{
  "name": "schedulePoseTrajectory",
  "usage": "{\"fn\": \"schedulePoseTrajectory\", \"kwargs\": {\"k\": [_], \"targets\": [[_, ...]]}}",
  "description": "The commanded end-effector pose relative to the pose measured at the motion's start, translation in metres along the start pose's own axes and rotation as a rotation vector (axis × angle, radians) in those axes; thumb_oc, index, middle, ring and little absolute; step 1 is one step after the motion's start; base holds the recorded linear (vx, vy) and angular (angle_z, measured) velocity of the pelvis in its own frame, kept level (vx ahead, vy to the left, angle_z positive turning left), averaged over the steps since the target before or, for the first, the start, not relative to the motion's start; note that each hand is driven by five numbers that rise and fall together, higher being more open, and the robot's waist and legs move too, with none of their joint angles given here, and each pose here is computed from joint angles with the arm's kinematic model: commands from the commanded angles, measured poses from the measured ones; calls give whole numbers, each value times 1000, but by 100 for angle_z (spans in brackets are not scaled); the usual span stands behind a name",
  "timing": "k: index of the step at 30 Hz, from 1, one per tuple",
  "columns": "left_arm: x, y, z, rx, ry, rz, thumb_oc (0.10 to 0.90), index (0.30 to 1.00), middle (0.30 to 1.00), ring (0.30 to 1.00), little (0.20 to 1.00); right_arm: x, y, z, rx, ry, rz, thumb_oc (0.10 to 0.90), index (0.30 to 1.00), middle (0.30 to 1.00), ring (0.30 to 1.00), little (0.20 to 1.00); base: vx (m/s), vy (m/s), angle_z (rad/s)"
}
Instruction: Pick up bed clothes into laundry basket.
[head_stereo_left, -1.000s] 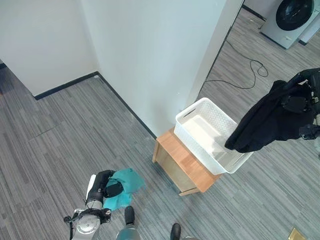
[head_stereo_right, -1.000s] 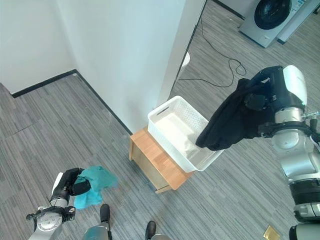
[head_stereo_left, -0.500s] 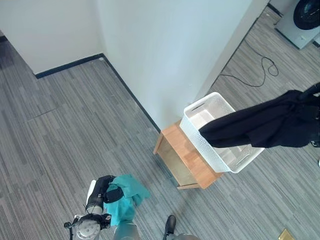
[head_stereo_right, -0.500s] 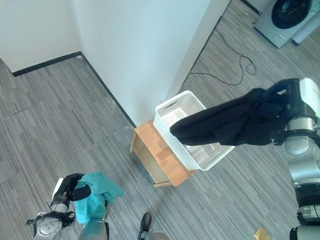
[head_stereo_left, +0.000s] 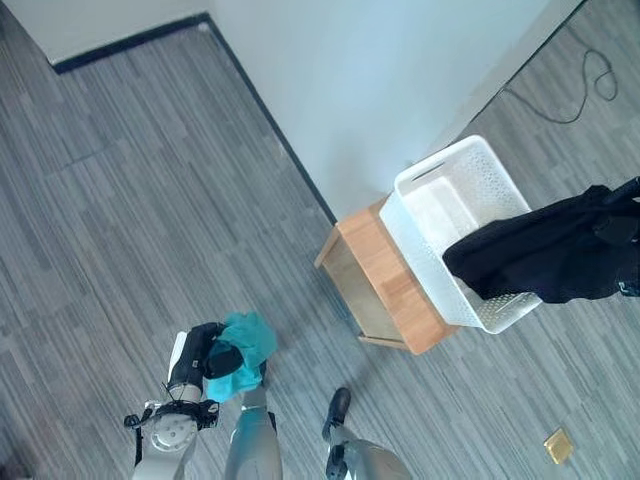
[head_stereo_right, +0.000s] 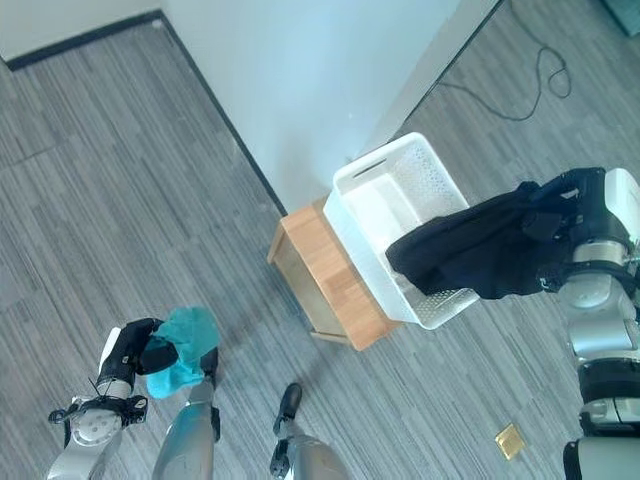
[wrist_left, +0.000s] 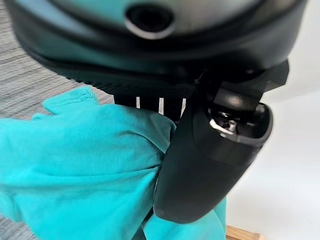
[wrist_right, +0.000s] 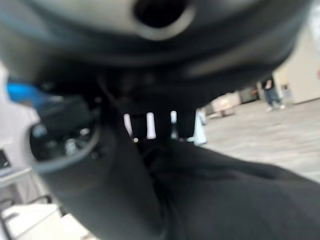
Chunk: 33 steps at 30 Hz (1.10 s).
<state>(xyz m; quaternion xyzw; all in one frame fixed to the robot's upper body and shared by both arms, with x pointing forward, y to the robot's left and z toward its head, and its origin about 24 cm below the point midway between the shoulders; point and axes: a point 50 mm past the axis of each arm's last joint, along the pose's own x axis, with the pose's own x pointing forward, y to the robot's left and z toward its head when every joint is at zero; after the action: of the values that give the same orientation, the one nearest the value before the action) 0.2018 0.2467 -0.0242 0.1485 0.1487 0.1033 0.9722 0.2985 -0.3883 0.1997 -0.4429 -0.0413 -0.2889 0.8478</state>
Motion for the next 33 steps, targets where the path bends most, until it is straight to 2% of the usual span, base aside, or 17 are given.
{"fn": "schedulePoseTrajectory", "kwargs": {"k": [1, 5, 14, 15, 25, 28, 33], "targets": [[6, -7, 34, -10, -195, -26, 400, 300, 300, 300, 300, 26, -53, 47, 0, -145, -239, 400, 300, 300, 300, 300, 0, 0, 0], [8, -6, 36, -14, -210, -21, 400, 300, 300, 300, 300, 33, -34, 41, -129, -101, -162, 400, 300, 300, 300, 300, -8, 6, 2], [11, -2, 33, -13, -194, -2, 400, 300, 300, 300, 300, 32, -5, 28, -148, -23, -84, 400, 300, 300, 300, 300, -6, 12, 4], [11, -2, 33, -14, -193, -1, 400, 300, 300, 300, 300, 33, -4, 31, -152, -30, -86, 800, 900, 900, 900, 900, 0, 0, 0], [13, -4, 35, -7, -199, -15, 400, 300, 300, 300, 300, 38, 5, 50, -138, -74, -68, 800, 900, 900, 900, 900, -8, 10, 0], [13, -3, 35, 6, -192, -22, 400, 300, 300, 300, 300, 37, -1, 59, -153, -123, -89, 800, 900, 900, 900, 900, 46, 30, -3], [11, 0, 29, 22, -157, -23, 400, 300, 300, 300, 300, 27, -20, 54, -72, -143, -178, 800, 900, 900, 900, 900, 96, 32, -2]]}}
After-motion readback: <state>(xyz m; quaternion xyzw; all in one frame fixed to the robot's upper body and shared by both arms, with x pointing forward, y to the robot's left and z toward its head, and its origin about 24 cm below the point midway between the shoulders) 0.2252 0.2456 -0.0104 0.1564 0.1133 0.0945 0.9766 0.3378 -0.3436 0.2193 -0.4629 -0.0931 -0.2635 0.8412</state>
